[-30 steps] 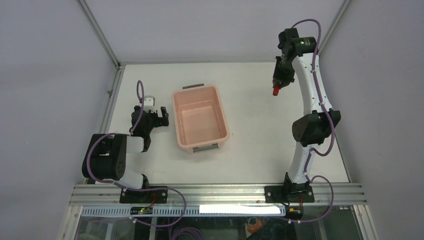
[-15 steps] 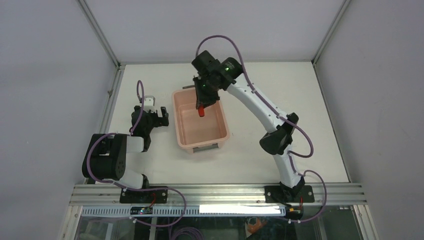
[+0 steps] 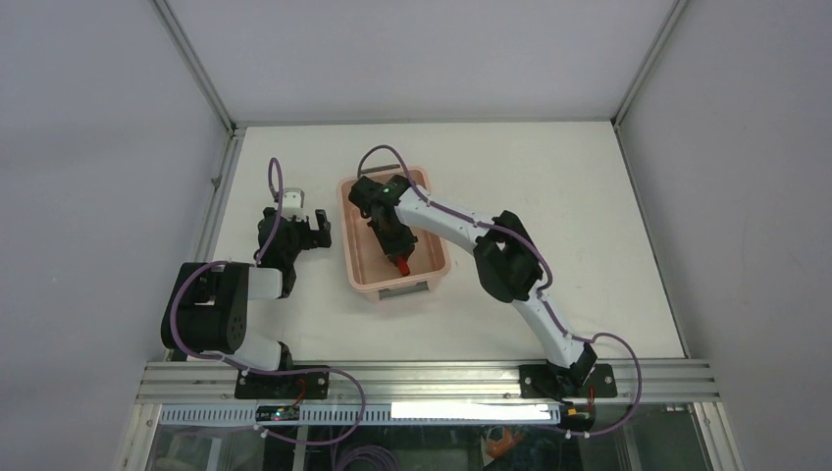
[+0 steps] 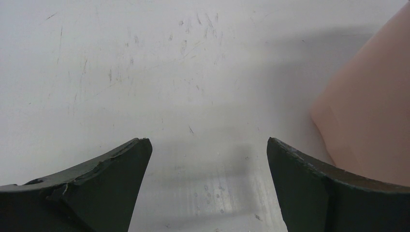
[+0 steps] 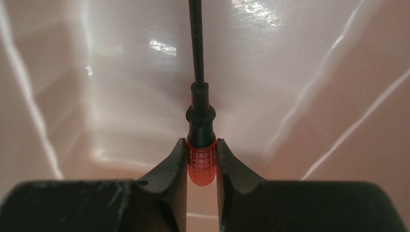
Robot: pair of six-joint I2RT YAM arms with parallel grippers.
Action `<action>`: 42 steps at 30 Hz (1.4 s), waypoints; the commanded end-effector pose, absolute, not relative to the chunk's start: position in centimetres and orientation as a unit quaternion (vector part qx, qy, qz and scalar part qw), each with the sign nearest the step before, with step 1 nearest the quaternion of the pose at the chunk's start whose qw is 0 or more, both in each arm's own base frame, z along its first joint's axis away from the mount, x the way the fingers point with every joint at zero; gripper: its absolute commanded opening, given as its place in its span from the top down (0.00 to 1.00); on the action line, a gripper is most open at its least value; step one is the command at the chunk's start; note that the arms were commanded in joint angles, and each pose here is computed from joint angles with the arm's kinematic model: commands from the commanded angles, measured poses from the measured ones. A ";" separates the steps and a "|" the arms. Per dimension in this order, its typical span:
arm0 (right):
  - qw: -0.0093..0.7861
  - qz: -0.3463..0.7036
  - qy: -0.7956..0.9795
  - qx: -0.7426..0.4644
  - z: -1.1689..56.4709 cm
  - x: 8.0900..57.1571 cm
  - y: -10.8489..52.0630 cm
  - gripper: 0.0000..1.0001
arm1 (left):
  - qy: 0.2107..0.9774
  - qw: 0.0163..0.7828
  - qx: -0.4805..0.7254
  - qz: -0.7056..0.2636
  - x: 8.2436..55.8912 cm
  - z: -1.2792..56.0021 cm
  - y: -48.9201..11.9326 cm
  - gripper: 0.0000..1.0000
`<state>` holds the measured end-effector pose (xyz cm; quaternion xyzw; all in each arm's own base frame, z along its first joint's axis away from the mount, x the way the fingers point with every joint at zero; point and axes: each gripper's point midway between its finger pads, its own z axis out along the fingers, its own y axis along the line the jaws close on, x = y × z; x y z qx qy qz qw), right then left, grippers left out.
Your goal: Put the screwdriver in the bin
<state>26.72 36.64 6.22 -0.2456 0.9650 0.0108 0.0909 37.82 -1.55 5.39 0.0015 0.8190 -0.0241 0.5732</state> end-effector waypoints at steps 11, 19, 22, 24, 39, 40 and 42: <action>0.190 0.023 0.948 -0.255 9.0 30.5 38.0 0.61 | 0.791 0.611 -0.006 -0.029 39.4 7.9 -1.7 0.01; 0.302 0.084 0.909 -0.276 21.7 31.6 37.6 0.26 | 0.791 0.611 -0.006 -0.030 39.4 7.9 -1.7 0.01; 0.347 0.114 0.886 -0.284 26.6 31.9 35.5 0.01 | 0.791 0.611 -0.006 -0.029 39.4 7.9 -1.7 0.01; 0.372 0.127 0.875 -0.281 29.2 32.1 33.7 0.01 | 0.791 0.612 -0.006 -0.030 39.4 8.0 -1.7 0.01; 0.481 0.059 0.874 -0.036 24.0 35.2 13.4 0.01 | 0.791 0.612 -0.006 -0.029 39.4 7.9 -1.7 0.01; 0.480 0.051 0.876 -0.025 22.5 34.6 12.7 0.01 | 0.791 0.611 -0.007 -0.029 39.4 7.9 -1.7 0.01; 0.483 0.043 0.874 0.000 20.9 34.2 11.9 0.01 | 0.791 0.612 -0.006 -0.030 39.4 7.9 -1.7 0.01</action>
